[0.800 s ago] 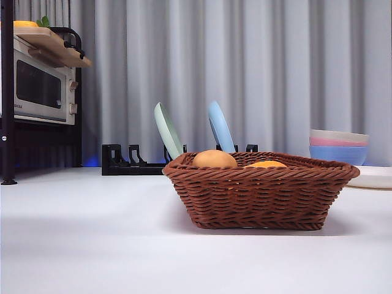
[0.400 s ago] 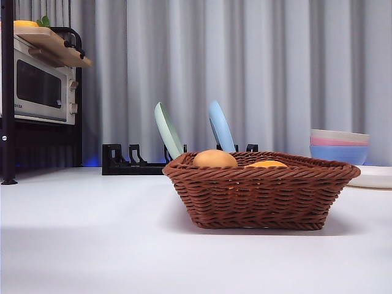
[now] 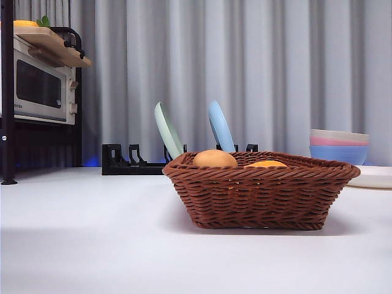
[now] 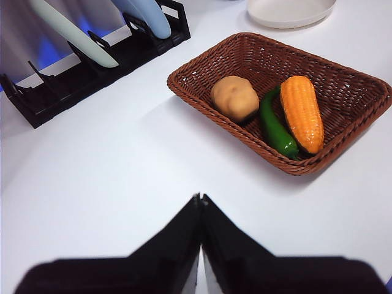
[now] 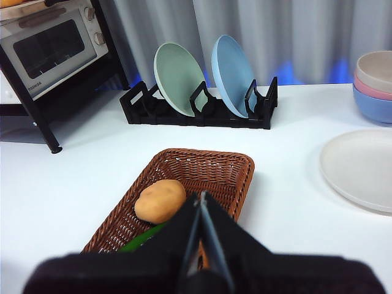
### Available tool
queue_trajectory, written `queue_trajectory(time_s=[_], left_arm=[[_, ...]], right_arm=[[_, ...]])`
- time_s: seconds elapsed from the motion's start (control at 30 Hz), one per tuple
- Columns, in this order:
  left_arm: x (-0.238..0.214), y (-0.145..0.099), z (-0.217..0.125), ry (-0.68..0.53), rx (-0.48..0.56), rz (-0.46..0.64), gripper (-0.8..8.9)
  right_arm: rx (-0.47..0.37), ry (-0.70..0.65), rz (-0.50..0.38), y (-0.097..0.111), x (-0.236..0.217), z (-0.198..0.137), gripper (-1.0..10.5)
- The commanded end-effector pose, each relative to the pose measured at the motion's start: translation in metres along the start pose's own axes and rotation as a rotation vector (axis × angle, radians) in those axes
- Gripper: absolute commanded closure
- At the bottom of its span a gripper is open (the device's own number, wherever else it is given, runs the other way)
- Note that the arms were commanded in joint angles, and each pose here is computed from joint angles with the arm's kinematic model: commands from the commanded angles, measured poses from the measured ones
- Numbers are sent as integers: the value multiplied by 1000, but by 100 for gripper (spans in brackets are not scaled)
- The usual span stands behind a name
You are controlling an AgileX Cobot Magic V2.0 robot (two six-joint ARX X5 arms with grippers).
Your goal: Pick up the basket,pick up the corn from the table,pick up the potato from the table,pick up the cucumber from the table,put all items into the basket
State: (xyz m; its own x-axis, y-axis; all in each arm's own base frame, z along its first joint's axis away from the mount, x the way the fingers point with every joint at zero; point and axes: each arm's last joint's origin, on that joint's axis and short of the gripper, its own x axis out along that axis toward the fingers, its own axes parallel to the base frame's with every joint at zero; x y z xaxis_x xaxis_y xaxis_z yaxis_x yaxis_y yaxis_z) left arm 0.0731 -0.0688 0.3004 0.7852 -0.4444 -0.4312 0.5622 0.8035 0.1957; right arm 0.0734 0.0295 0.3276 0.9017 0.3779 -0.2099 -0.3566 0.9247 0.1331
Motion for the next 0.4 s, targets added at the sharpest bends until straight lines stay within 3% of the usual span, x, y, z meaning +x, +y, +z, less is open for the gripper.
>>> queue_trajectory(time_s=[0.03, 0.27, 0.4], left_arm=[[-2, 1, -3, 8, 54, 31, 817], [-37, 15, -14, -133, -27, 41, 817], [-45, 23, -22, -258, -105, 214, 817]], right_arm=[[8, 5, -2, 0, 2, -2, 962], [9, 5, -2, 0, 2, -2, 962], [8, 6, -1, 0, 3, -2, 962]])
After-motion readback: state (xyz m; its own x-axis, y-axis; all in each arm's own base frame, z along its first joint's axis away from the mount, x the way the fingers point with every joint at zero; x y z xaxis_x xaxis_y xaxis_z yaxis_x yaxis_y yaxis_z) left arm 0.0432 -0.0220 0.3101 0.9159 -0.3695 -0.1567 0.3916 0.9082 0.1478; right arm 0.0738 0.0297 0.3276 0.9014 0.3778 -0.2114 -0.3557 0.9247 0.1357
